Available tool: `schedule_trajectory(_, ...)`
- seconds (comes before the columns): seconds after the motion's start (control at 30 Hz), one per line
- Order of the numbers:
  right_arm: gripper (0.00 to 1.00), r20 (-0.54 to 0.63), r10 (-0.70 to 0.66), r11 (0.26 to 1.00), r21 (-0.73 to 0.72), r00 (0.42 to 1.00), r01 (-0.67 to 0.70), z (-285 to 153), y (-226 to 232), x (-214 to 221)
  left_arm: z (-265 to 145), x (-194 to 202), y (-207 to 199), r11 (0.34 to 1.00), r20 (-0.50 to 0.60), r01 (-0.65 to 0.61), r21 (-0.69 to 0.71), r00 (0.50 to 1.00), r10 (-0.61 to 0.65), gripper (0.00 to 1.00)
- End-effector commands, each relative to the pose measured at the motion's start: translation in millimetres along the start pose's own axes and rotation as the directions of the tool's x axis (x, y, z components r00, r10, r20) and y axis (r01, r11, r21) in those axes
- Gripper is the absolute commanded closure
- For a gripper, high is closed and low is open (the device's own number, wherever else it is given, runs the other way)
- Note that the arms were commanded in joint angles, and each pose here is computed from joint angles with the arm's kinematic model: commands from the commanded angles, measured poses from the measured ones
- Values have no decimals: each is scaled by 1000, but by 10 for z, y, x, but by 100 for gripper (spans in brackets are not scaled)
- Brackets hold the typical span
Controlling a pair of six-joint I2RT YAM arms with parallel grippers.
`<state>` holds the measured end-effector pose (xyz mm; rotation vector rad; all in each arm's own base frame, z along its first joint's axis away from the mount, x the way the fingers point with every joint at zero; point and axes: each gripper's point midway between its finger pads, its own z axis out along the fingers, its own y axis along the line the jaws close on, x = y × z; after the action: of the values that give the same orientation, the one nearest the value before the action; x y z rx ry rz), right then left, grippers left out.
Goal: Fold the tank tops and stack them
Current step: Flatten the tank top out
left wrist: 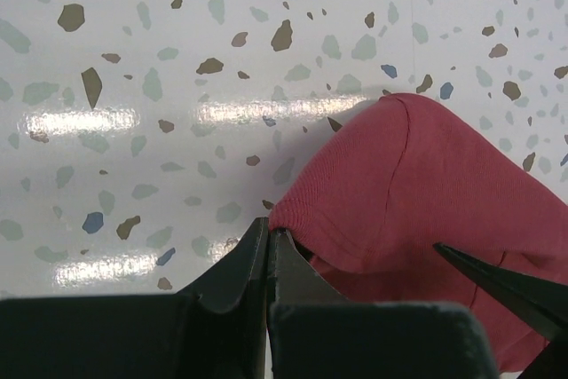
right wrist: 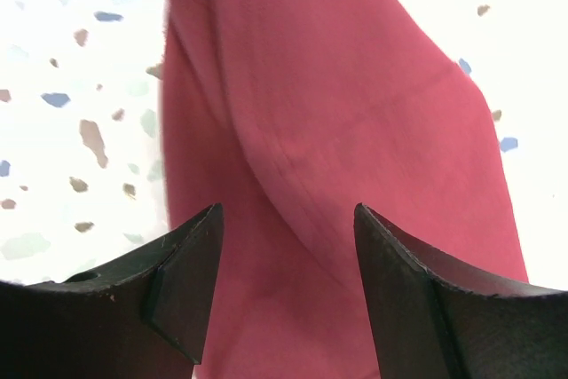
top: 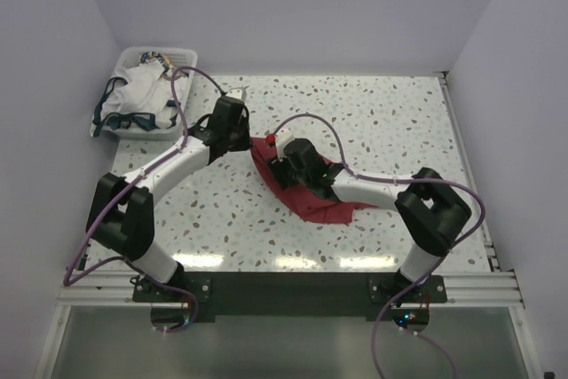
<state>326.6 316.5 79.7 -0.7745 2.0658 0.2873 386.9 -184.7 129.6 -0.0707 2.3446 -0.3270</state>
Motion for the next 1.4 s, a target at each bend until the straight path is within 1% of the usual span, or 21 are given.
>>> schedule_trajectory(0.0, 36, 94, -79, 996, -28, 992, 81, 81, 165, -357, -182, -326, -147, 999, 86, 11, 52, 996, -15, 100)
schedule_trajectory(0.2, 38, 70, -109, 994, 29, 992, 107, 258, 156, -327, -211, -358, -158, 998, 91, 7, 55, 996, -12, 100)
schedule_trajectory(0.27, 44, 70, -111, 993, 51, 991, 108, 275, 127, -332, -222, -359, -156, 999, 91, 5, 54, 996, -10, 100)
schedule_trajectory(0.37, 48, 81, -115, 991, 82, 990, 108, 258, 64, -373, -234, -360, -149, 999, 93, 4, 52, 996, -9, 100)
schedule_trajectory(0.57, 49, 94, -118, 989, 96, 989, 109, 213, 37, -397, -250, -356, -134, 999, 94, 0, 46, 996, -4, 100)
schedule_trajectory(1.07, 49, 155, -78, 995, 75, 985, 67, 118, 14, -562, -260, -352, -121, 999, 93, -8, 42, 996, 4, 100)
schedule_trajectory(1.23, 49, 152, -76, 994, 86, 985, 64, 118, -57, -579, -247, -344, -125, 999, 89, -9, 43, 996, 5, 100)
schedule_trajectory(1.37, 49, 137, -89, 994, 71, 986, 80, 153, -21, -562, -262, -368, -134, 999, 95, -10, 46, 995, 5, 100)
